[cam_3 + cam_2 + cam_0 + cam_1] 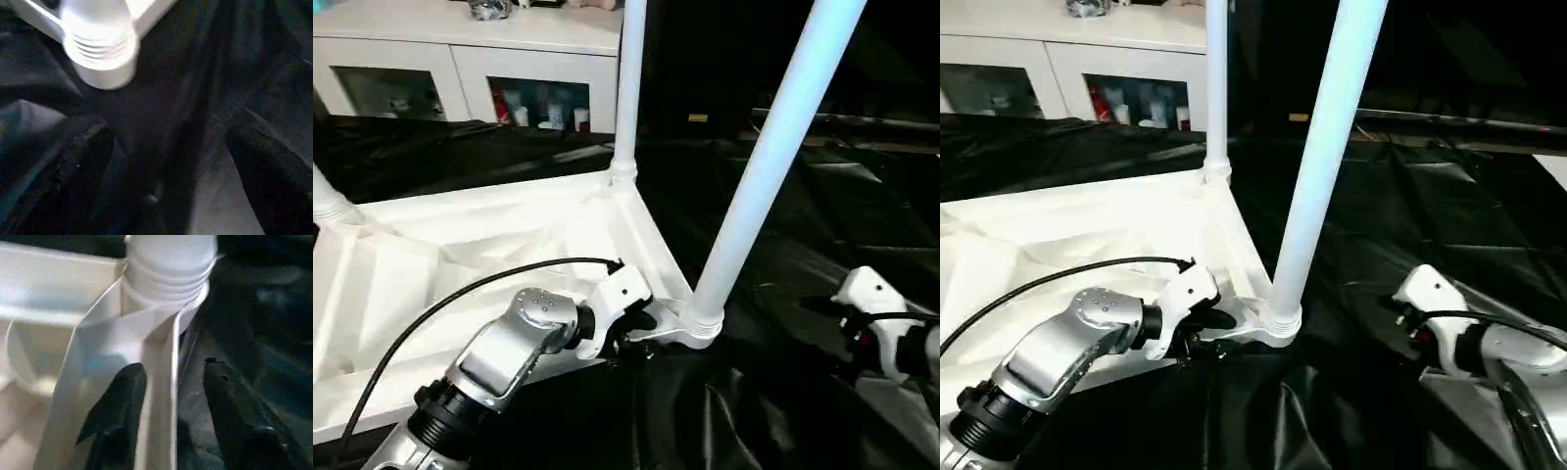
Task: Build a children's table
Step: Rotate leg to tighten
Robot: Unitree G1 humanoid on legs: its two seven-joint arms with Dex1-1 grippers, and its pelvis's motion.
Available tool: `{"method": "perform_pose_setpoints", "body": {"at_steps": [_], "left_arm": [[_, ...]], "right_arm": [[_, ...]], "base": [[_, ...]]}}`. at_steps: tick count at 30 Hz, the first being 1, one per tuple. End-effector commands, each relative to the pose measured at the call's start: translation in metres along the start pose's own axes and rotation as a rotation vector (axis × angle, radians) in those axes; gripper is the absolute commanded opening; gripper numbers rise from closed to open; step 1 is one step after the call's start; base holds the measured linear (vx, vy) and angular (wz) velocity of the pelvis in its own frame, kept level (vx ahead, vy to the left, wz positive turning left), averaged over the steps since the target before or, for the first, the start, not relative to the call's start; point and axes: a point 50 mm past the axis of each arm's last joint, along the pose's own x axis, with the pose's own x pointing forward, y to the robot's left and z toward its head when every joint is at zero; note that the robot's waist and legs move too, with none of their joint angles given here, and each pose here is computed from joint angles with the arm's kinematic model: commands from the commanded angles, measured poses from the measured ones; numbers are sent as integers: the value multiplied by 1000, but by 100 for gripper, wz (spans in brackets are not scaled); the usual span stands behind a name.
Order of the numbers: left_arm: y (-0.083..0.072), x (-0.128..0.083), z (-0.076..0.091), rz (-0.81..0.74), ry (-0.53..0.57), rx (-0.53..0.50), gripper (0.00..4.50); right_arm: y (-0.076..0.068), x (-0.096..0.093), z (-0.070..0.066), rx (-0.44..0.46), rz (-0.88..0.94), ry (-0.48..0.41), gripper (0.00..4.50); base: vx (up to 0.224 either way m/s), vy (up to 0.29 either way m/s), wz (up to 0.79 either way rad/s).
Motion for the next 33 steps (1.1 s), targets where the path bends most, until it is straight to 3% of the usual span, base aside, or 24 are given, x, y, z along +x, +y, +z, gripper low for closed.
{"method": "perform_pose_setpoints", "body": {"at_steps": [1, 5, 17, 20, 22, 23, 28, 33], "left_arm": [[1, 1, 4, 55, 32, 36, 171], [3, 0, 3, 92, 48, 37, 161], [2, -4, 0, 77, 65, 40, 58], [3, -14, -4, 26, 10, 77, 30], [4, -21, -6, -28, -49, 132, 26], [4, -23, -6, -47, -75, 157, 8], [17, -35, -19, -51, -59, 147, 8], [23, -35, -23, -69, -54, 142, 8]], "right_arm": [[3, 2, 9, -30, 31, -9, 415], [7, 5, 11, -36, 52, -12, 415], [9, 12, 20, -66, 72, -49, 415], [11, 27, 29, -14, 44, -187, 431], [17, 37, 28, 8, 66, -218, 441], [19, 40, 27, 10, 79, -221, 449], [34, 55, 27, 32, 184, -241, 449], [34, 68, 25, -3, 199, -219, 449]], "base": [[0, 0, 0], [0, 0, 0], [0, 0, 0], [0, 0, 0], [0, 0, 0], [0, 0, 0], [0, 0, 0], [0, 0, 0]]}}
